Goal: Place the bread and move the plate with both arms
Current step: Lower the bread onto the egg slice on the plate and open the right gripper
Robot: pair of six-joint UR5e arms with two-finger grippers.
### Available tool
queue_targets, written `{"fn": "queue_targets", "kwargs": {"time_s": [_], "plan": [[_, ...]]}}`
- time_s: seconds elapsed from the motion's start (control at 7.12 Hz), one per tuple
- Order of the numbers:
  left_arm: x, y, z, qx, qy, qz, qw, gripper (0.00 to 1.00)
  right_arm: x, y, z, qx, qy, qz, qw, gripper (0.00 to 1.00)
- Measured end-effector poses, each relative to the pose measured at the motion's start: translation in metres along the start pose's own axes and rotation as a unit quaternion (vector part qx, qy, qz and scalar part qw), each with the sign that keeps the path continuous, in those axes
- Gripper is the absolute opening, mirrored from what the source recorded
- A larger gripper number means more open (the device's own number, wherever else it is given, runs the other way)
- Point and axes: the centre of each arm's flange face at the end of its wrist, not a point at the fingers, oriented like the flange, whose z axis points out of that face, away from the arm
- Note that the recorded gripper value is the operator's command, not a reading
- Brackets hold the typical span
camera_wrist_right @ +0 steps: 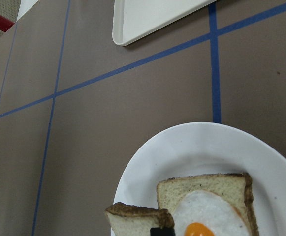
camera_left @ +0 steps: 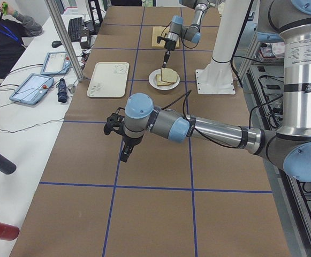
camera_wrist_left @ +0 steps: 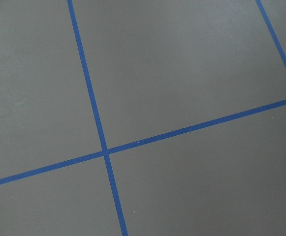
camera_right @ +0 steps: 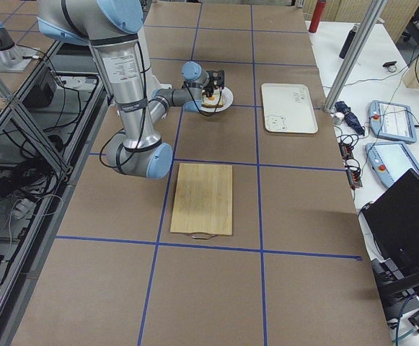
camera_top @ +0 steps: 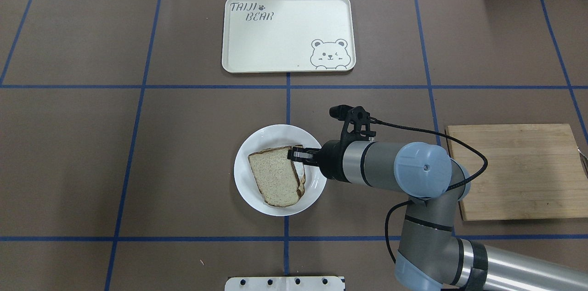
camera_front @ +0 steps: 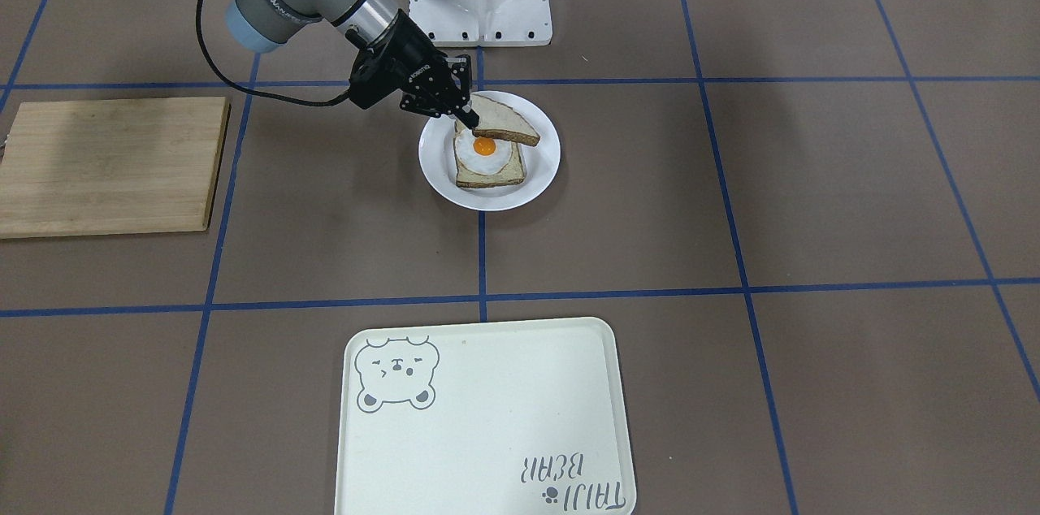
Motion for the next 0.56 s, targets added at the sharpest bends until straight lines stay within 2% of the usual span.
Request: {"fn": "queue_targets", "kwargs": {"time_s": [0.56], "plan": [[0.0, 0.0, 0.0, 0.0, 0.0, 0.0, 1.0, 0.98, 0.025, -0.014, 0.028, 0.014, 0.033, -0.002, 0.9994, 0.0]]}}
